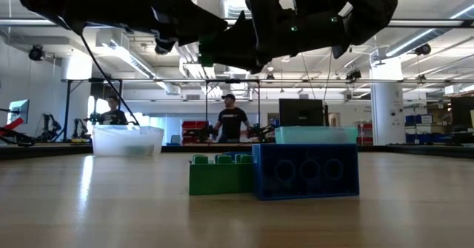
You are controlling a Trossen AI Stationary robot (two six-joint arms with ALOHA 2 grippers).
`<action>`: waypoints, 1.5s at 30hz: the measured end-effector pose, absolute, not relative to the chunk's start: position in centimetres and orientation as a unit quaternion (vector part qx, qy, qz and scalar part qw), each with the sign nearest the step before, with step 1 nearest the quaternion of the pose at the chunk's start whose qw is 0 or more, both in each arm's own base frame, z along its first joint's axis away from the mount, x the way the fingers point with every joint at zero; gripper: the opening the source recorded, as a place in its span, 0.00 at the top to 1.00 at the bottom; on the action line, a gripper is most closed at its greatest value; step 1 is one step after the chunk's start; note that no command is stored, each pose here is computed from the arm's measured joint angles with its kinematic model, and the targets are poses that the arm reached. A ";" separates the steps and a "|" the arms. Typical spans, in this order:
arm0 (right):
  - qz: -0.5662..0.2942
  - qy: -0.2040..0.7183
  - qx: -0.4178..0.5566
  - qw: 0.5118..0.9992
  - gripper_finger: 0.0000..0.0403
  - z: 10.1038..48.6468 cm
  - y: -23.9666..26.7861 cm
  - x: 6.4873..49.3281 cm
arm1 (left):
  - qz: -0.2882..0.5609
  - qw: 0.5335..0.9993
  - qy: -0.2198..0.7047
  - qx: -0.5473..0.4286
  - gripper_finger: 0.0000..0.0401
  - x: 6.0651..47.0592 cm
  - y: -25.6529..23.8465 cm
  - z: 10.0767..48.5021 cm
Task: Sort & place blocks by color
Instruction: Put the green game piece into the white bin
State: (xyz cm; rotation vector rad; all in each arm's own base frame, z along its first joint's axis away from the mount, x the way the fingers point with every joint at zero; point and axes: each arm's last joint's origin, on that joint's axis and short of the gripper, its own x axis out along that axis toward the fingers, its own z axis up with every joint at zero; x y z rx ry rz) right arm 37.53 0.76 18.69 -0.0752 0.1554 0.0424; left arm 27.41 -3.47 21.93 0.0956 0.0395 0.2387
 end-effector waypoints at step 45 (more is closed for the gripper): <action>-0.176 0.205 -0.012 0.963 0.42 21.7 -0.4 33.8 | 0.614 0.733 0.276 -0.097 0.68 18.7 16.2 17.7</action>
